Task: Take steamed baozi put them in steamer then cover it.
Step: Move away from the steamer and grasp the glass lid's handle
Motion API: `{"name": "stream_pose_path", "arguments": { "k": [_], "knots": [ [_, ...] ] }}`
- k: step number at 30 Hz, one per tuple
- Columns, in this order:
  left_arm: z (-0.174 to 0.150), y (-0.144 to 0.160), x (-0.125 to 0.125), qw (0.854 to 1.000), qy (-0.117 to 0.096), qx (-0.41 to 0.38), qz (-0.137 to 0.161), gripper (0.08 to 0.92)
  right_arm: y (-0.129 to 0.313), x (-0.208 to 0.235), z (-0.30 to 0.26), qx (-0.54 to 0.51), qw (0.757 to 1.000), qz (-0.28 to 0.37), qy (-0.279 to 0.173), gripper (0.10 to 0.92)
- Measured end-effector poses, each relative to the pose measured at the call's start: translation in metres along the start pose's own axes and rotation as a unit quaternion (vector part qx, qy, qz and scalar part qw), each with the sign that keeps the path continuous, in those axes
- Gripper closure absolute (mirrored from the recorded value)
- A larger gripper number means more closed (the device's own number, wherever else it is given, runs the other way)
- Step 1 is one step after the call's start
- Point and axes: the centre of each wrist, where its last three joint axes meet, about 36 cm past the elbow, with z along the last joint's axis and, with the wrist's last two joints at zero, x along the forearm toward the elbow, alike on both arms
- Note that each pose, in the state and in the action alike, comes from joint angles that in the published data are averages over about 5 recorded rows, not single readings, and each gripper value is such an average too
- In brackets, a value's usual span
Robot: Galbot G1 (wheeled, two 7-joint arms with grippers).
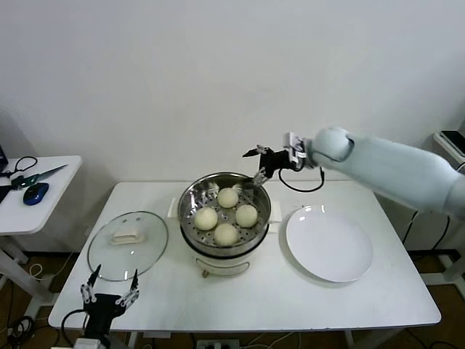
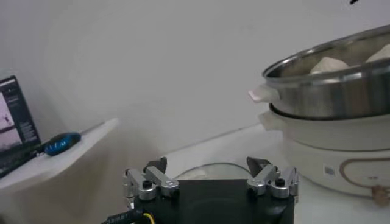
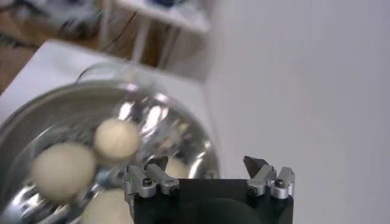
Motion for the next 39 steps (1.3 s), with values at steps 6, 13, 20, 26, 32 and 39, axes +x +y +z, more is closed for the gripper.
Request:
{"name": "stream_pose_path", "arguments": {
  "k": [6,13,20,26,32,39],
  "knots": [
    [-0.008,0.004,-0.005,1.0,-0.013,-0.017,-0.009,0.177,0.036,0.018,0.043,-0.067,0.989,0.099,-0.085,0.2],
    [-0.016,0.01,-0.009,0.997,-0.033,-0.067,-0.02,0.177,0.08,0.037,0.082,-0.135,0.963,0.186,-0.143,0.2],
    [-0.024,0.017,-0.016,0.979,-0.052,-0.193,-0.042,0.177,0.122,0.056,0.112,-0.187,0.935,0.253,-0.163,0.2],
    [-0.023,0.022,-0.024,0.935,-0.045,-0.349,-0.051,0.177,0.162,0.07,0.139,-0.217,0.915,0.298,-0.162,0.2],
    [-0.011,0.022,-0.038,0.878,-0.031,-0.476,-0.044,0.177,0.199,0.084,0.162,-0.236,0.899,0.336,-0.15,0.2],
    [0.013,0.019,-0.069,0.834,-0.026,-0.55,-0.035,0.177,0.234,0.1,0.181,-0.256,0.883,0.372,-0.128,0.2]
  ]
}}
